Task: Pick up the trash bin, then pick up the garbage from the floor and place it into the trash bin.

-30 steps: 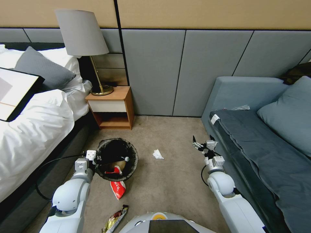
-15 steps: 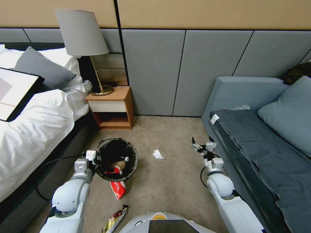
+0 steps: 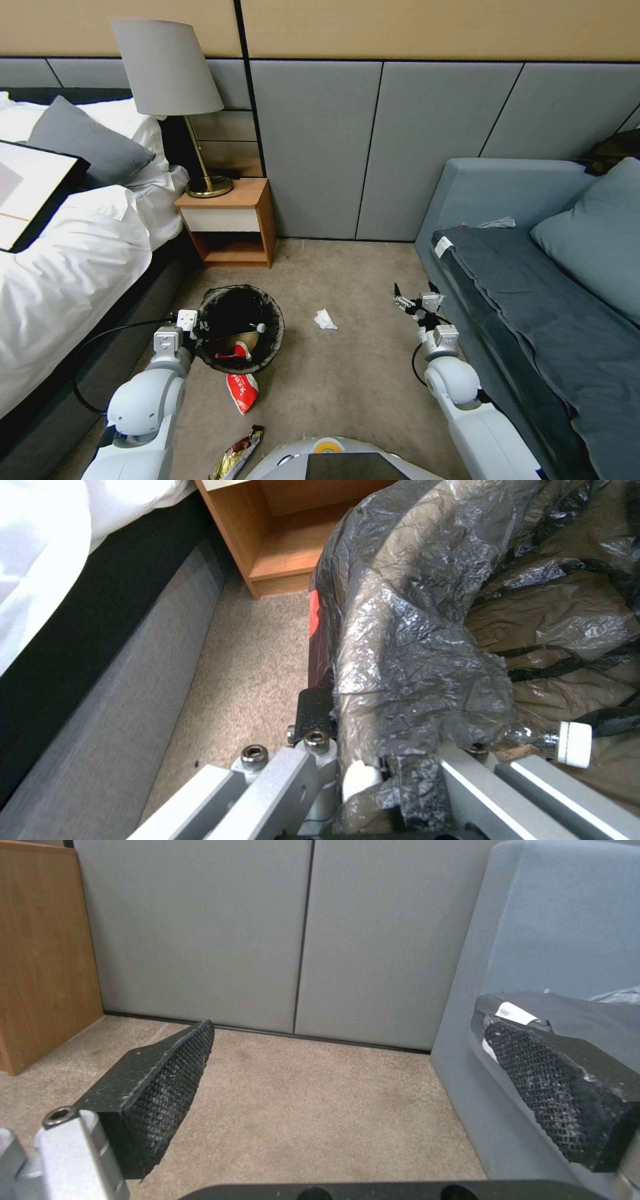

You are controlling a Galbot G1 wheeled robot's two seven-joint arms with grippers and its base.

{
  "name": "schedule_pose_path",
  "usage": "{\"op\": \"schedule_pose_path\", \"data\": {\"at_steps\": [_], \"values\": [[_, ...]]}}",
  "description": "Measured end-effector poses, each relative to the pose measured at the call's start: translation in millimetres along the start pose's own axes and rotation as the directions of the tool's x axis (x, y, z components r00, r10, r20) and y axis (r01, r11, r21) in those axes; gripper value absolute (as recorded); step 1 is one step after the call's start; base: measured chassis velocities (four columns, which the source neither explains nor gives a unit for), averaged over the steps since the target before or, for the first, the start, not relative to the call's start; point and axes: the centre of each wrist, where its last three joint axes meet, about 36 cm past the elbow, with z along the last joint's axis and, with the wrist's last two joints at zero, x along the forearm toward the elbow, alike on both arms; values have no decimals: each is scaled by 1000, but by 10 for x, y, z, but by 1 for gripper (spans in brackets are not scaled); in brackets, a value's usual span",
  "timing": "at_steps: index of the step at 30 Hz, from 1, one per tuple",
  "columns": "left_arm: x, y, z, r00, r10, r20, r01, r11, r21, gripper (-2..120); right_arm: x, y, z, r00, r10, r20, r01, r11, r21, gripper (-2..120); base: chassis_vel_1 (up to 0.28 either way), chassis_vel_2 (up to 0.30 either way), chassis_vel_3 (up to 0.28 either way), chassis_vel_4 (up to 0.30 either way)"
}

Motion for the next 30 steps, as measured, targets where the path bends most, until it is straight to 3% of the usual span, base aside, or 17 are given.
{"op": "schedule_pose_path", "data": {"at_steps": [30], "values": [[-18, -7, 8, 1000, 0, -3, 0, 1000, 2, 0, -28, -3, 12, 1000, -9, -13, 8, 1000, -14, 100, -50, 48, 53, -53]]}}
